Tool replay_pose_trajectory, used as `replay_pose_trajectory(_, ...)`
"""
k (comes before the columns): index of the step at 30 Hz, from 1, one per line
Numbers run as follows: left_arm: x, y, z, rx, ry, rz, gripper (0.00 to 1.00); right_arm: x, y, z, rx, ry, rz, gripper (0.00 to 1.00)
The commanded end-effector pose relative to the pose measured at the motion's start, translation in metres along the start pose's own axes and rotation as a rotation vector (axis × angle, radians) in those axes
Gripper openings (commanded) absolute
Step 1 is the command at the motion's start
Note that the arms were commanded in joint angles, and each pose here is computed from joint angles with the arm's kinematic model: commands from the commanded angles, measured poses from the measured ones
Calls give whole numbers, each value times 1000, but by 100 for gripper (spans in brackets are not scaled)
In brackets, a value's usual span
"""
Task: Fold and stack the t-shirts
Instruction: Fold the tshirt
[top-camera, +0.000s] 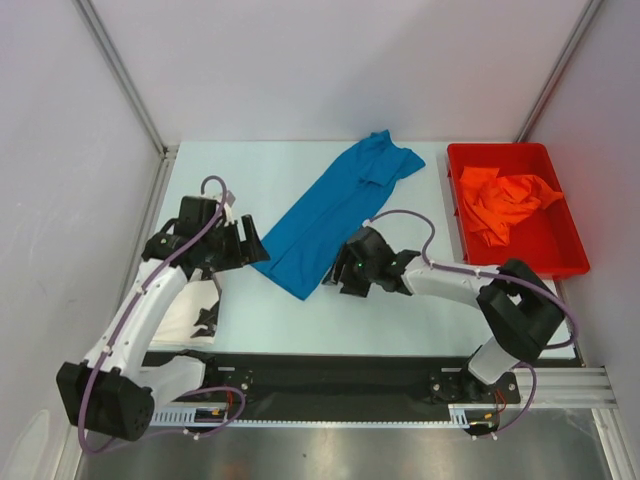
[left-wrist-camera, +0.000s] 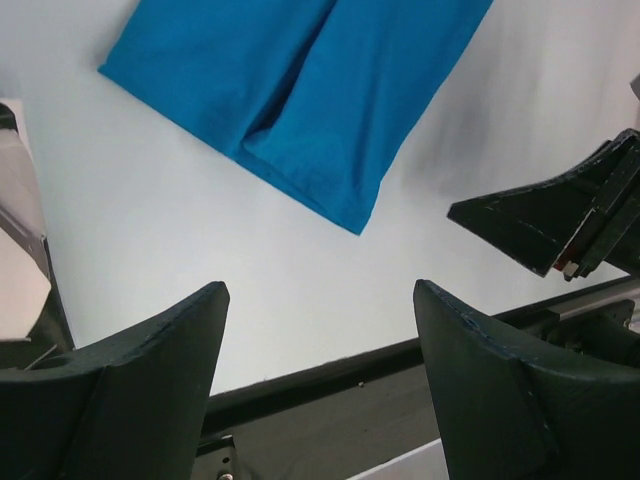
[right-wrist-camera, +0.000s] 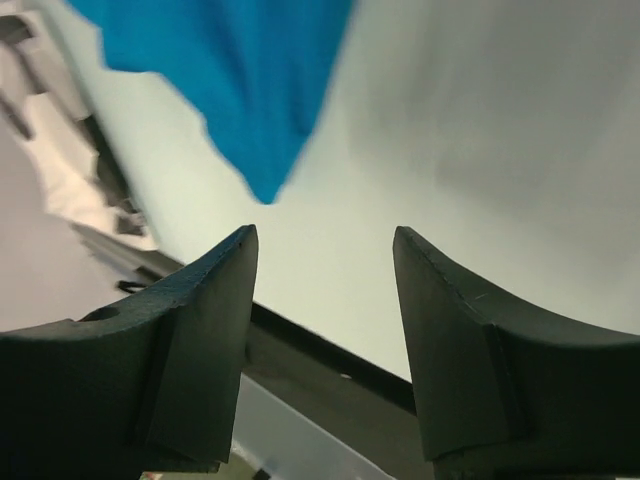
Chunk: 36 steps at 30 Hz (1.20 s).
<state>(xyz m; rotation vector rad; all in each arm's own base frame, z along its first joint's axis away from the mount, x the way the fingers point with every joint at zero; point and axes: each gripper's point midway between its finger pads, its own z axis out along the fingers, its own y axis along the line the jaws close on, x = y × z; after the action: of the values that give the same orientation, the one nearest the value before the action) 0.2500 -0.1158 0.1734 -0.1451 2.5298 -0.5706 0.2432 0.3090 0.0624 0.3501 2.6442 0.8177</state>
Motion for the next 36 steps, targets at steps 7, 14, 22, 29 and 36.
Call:
replay_pose_trajectory(7, 22, -8, -25, 69, -30, -40, 81, 19, 66, 38, -194, 1, 218, 58)
replay_pose_trajectory(14, 26, -5, -36, 52, -43, -25, 81, 34, 60, 55, -138, 53, 271, 45)
replay_pose_trajectory(22, 26, -2, -37, 30, -39, -14, 81, 43, 57, 71, -95, 104, 254, 43)
replay_pose_trajectory(29, 28, 8, -28, -15, -11, -1, 81, 70, -1, 37, 38, 182, 73, 0)
replay_pose_trajectory(36, 39, 1, 4, 64, 73, -20, 80, 108, -92, -23, 92, 204, -71, 0)
